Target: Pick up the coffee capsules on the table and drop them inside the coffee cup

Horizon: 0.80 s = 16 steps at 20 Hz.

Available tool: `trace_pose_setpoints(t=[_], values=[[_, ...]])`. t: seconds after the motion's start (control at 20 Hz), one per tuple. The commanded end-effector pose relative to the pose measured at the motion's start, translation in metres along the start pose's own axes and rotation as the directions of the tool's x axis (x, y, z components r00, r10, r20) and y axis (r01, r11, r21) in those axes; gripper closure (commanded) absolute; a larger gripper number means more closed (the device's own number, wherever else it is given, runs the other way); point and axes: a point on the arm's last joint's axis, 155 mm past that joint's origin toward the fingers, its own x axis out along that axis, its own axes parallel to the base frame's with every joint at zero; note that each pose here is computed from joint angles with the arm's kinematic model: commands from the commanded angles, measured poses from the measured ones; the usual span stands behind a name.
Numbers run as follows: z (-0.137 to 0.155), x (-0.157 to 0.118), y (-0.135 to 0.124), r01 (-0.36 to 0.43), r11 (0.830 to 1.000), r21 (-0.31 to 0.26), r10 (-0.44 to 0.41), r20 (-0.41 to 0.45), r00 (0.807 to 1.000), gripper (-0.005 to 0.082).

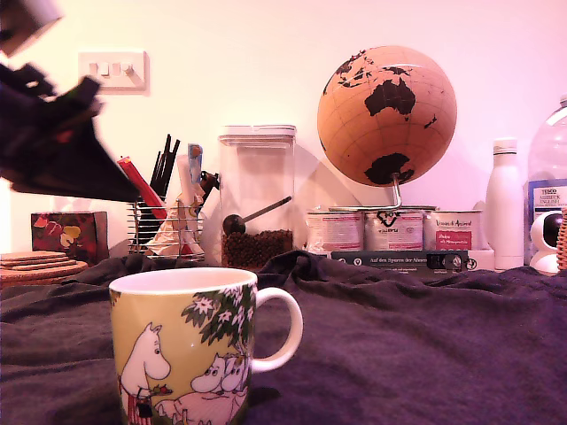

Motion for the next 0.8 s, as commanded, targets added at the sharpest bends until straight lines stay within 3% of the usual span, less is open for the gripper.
trace_pose_setpoints(t=[0.0,0.3,0.75], values=[[0.0,-0.003,0.01,-0.023,1.0,-0.01,0.023,0.011,1.0,0.0788],[-0.01,-0.012,0.046,-0.118,0.991,-0.069,0.117,-0.017,0.993,0.0788],[-0.056,-0.043,0.068,-0.182,0.974,-0.137,0.181,-0.016,0.983,0.0788]])
